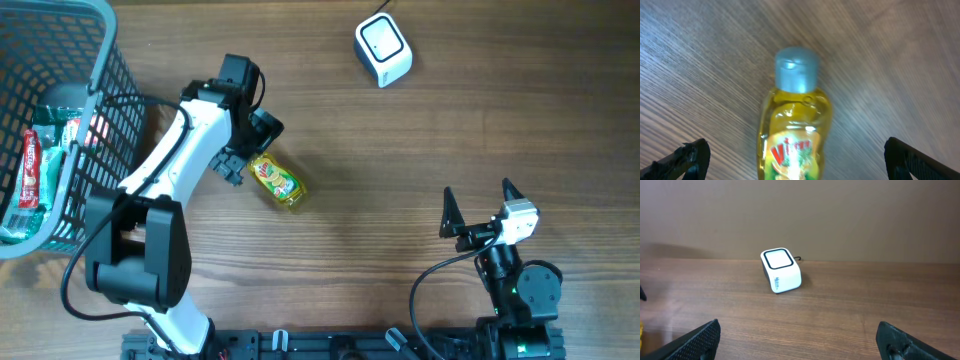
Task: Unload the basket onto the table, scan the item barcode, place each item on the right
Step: 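Carry the yellow bottle with the left gripper toward the white scanner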
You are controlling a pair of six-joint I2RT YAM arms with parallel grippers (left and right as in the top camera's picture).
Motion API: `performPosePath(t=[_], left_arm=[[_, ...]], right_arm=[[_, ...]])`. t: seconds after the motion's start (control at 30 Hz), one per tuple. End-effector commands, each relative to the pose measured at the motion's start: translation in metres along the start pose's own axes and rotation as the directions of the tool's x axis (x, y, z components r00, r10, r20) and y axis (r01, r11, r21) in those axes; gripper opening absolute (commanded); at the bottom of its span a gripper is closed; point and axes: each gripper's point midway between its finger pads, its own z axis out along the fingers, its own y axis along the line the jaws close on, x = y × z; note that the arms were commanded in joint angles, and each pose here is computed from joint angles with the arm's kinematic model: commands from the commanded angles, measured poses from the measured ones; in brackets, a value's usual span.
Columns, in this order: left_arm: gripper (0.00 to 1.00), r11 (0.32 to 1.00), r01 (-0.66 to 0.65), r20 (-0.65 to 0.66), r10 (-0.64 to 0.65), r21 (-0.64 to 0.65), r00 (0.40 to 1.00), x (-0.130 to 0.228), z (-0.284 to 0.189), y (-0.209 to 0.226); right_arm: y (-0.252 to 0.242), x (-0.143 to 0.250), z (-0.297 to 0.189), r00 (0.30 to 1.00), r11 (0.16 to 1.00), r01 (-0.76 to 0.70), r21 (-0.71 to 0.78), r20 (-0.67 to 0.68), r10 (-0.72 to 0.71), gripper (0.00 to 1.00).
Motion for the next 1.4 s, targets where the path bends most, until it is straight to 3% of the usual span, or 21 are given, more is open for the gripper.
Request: performPosePath(t=[0.0,0.23,0.67,0.83,1.07,1.23,1.37], left_arm=[[0.99,0.999,0.037,0.011,-0.036,-0.03,0.999,0.005,0.02,0.012],[0.84,1.0,0.008,0.04,-0.008,0.017,0.999,0.007,0.033,0.002],[0.72,0.997,-0.024,0.082,0.029,-0.07,0.996,0.01,0.057,0.012],[0.59,0.997,-0.028,0.093,0.035,-0.072,0.995,0.008,0.057,0.012],[0.39,0.961,-0.274,0.113,0.277,-0.04,0.954,0.001,0.057,-0.003],[0.35,0.931,-0.364,0.182,0.354,0.025,0.918,-0.009,0.028,-0.029],[0.38,0.922,-0.383,0.283,0.354,0.052,0.892,-0.02,-0.008,-0.038]], right_arm=[[0.002,-0.001,0.0,1.0,1.0,0.012,-0.011,0.006,-0.012,1.0],[0.002,-0.001,0.0,1.0,1.0,0.012,-0.011,0.006,-0.012,1.0],[0.002,-0.001,0.0,1.0,1.0,0.012,-0.011,0.006,-0.012,1.0],[0.002,-0.001,0.0,1.0,1.0,0.012,-0.011,0.006,-0.012,1.0],[0.002,-0.001,0.0,1.0,1.0,0.012,-0.011,0.006,-0.012,1.0],[0.002,-0.001,0.0,1.0,1.0,0.012,-0.011,0.006,-0.012,1.0],[0.002,-0.001,0.0,1.0,1.0,0.012,-0.011,0.006,-0.012,1.0]])
